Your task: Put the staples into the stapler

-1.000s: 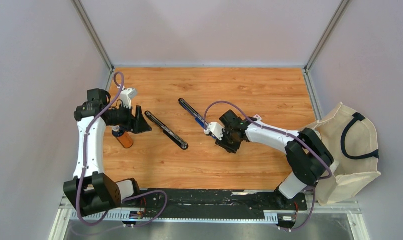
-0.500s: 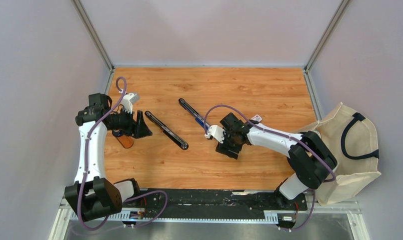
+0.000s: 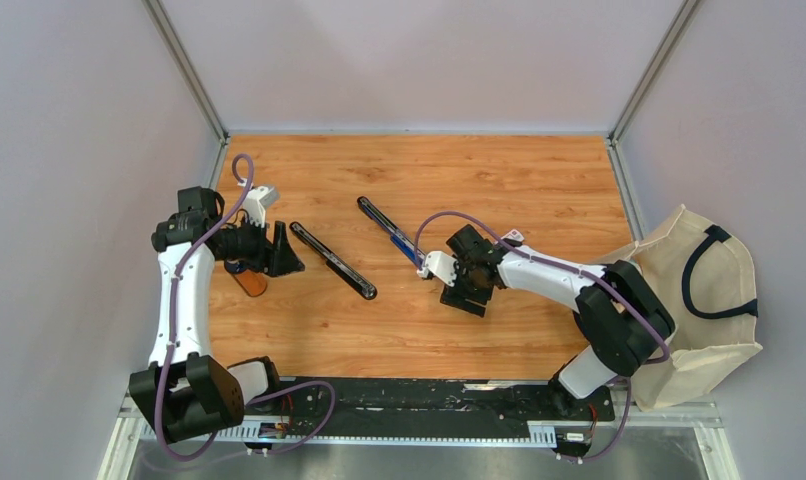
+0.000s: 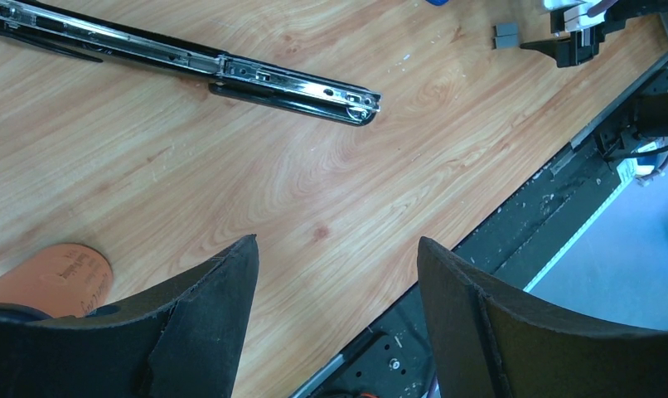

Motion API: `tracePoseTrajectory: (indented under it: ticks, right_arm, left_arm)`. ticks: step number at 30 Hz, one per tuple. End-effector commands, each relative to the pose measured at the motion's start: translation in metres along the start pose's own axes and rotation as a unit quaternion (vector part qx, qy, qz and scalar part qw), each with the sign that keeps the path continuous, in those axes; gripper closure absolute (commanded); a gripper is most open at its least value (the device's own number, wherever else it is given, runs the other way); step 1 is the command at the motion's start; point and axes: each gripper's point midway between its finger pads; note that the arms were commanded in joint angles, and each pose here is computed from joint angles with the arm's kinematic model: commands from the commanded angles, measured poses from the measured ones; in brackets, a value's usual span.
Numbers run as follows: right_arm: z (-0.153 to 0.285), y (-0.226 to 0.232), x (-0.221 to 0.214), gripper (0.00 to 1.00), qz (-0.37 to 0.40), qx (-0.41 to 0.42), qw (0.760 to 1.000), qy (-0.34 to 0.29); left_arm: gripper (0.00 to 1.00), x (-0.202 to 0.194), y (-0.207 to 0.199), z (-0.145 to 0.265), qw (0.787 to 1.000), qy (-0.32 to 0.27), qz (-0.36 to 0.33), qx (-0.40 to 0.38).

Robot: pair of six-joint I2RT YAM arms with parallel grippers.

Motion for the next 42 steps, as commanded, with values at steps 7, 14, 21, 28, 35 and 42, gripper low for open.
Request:
tracePoseTrajectory:
  ticks: [7,14,21,28,35,42]
  right_arm:
    - [-0.009,-0.023,0.020,0.30,-0.011,-0.053,0.998,-0.017]
    - [-0.010,-0.030,0.036,0.33,-0.006,-0.084,0.996,-0.021]
    - [-0.012,-0.023,0.042,0.40,-0.008,-0.065,0.997,-0.030]
    - [-0.016,-0.009,0.049,0.46,-0.008,-0.022,0.999,-0.042]
    - [-0.020,-0.002,0.048,0.51,-0.009,0.001,0.999,-0.041]
    - [-0.023,0.001,0.041,0.57,-0.009,0.012,0.999,-0.028]
  left_arm:
    - [0.22,0.004,0.002,-0.001,1.000,-0.011,-0.013,-0.004]
    - [0.22,0.004,0.002,0.000,1.000,-0.013,-0.014,-0.002]
    - [0.22,0.003,0.002,0.000,1.000,-0.014,-0.013,-0.001]
    - [0.22,0.003,0.002,0.000,1.000,-0.014,-0.013,0.000]
    - [0.22,0.003,0.002,-0.001,1.000,-0.013,-0.013,0.001]
    - [0.22,0.003,0.002,-0.001,1.000,-0.014,-0.013,0.001]
Point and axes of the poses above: each gripper's point midway between its finger pads, its own z axis back along the fingers, its own y axis along the line the jaws close on, x = y × z, and after that the axes turned 14 degrees about z, right-handed
